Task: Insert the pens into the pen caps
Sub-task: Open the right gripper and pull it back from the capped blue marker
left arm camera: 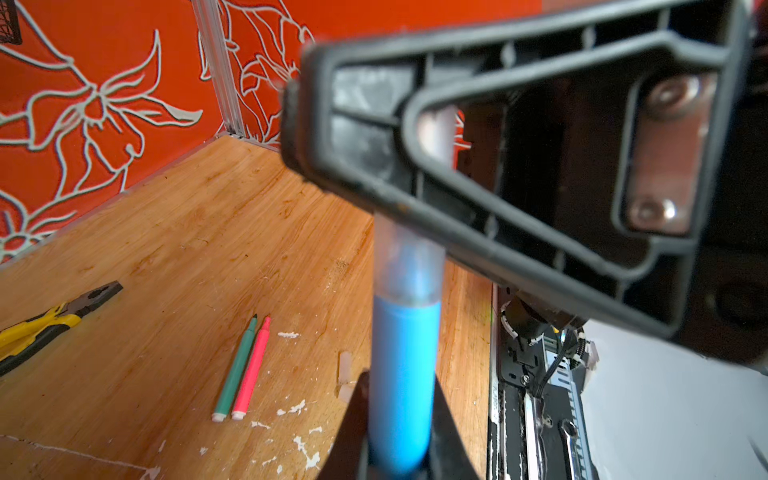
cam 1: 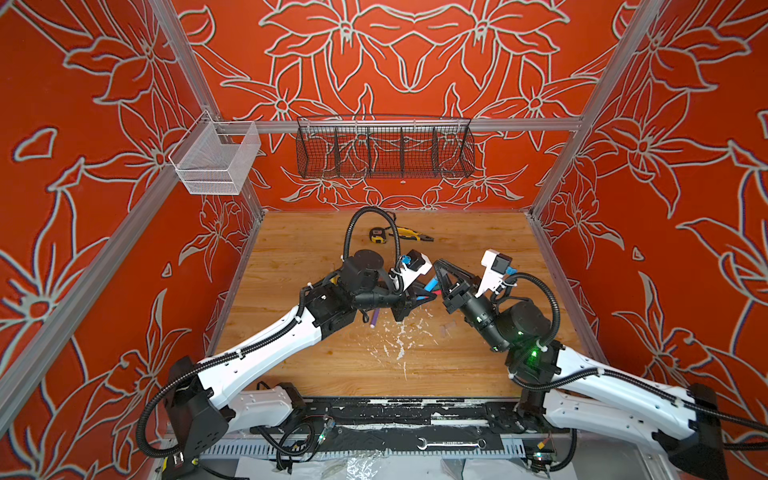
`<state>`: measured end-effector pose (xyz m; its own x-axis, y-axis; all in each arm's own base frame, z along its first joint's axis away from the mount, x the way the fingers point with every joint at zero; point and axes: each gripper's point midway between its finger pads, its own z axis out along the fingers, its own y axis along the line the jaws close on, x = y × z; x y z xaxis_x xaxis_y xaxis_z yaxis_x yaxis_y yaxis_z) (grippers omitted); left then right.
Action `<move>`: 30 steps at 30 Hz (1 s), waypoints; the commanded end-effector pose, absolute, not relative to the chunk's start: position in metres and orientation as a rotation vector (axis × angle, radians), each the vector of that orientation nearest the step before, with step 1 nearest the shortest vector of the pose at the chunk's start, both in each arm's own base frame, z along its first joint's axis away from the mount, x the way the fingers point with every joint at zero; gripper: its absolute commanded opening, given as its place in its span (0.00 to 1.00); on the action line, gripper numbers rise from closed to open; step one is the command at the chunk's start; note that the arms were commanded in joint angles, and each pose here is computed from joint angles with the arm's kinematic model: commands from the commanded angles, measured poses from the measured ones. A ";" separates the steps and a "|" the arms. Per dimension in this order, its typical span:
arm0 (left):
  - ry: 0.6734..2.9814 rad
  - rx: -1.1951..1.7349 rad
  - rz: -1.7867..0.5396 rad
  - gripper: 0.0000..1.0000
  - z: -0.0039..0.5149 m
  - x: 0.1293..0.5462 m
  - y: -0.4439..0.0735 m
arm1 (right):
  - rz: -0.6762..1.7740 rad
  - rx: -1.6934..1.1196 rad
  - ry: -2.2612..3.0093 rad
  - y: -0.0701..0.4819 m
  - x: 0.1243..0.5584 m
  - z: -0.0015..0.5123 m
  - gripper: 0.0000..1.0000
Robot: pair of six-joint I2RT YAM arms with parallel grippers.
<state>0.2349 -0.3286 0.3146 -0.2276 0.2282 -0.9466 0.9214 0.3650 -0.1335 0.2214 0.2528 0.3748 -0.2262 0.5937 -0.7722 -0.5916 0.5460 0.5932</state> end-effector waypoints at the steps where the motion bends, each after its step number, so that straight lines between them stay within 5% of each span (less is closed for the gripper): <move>1: 1.273 0.527 -0.724 0.00 0.476 0.309 -0.279 | 1.240 -0.435 1.767 0.321 0.151 0.275 0.00; 11: 1.317 0.546 -0.754 0.00 0.460 0.299 -0.263 | 1.128 -0.378 1.741 0.290 0.157 0.280 0.00; 18: 1.629 0.588 -0.797 0.00 0.342 0.272 -0.251 | 0.847 -0.264 1.755 0.234 0.177 0.289 0.44; 30: 2.130 0.121 -0.539 0.00 0.172 0.261 -0.167 | 0.101 -0.045 1.635 0.109 0.217 0.291 0.76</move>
<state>0.2576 -0.1825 0.1928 -0.5336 -0.0476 -0.8444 0.4101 0.8586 -0.3076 0.2056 0.1495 0.3021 -0.1289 0.1649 -0.9778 -0.2956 0.9349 0.1966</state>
